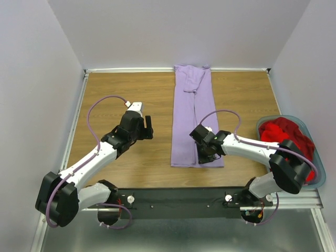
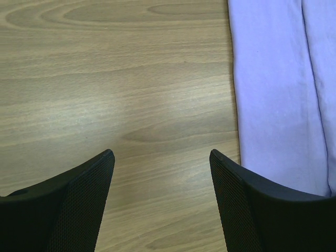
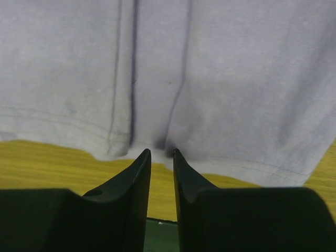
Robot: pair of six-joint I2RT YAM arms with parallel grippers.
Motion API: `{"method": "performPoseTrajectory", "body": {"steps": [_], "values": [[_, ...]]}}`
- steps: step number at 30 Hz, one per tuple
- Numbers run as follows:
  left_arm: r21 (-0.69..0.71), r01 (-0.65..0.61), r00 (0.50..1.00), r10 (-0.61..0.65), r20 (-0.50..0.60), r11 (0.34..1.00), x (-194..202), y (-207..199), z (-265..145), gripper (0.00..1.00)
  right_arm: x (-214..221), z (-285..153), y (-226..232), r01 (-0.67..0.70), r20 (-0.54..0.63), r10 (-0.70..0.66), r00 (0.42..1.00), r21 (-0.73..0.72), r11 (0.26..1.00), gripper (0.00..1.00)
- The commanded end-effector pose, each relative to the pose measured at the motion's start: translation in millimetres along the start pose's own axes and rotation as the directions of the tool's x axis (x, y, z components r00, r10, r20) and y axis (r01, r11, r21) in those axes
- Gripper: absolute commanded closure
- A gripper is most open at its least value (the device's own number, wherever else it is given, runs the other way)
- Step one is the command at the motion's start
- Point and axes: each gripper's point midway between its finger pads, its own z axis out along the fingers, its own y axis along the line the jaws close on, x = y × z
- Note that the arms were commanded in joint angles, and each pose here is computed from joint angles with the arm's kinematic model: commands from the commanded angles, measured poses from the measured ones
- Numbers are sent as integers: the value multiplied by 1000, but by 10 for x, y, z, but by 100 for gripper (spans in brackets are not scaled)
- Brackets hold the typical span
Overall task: Fold and stack the t-shirts
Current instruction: Fold the tshirt
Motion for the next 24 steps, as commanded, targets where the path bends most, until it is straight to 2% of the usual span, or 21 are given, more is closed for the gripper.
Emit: {"method": "performPoseTrajectory", "body": {"steps": [1, 9, 12, 15, 19, 24], "values": [[-32, -11, 998, 12, 54, 999, -129, 51, -53, 19, -78, 14, -109, -26, 44, 22, 999, 104, 994, 71], [-40, -17, 998, 19, 52, 999, -146, 55, -31, 19, -29, 71, -129, -13, 26, 10, 1000, 137, 990, 71], [-41, -16, 999, 18, 49, 999, -136, 58, -27, 19, -18, 73, -121, -5, 20, 2, 1000, 138, 990, 80], [-44, -16, 999, 18, 51, 999, -135, 64, -25, 19, -27, 24, -94, -3, 26, 0, 1000, 123, 992, 93], [-46, -18, 999, 20, 50, 999, -133, 68, -22, 19, -93, -133, -7, -7, 47, 4, 999, 74, 997, 100], [-38, -19, 999, 21, 35, 999, -101, 58, -1, 19, -124, -324, 141, -12, 59, 13, 998, -22, 1000, 100]]}}
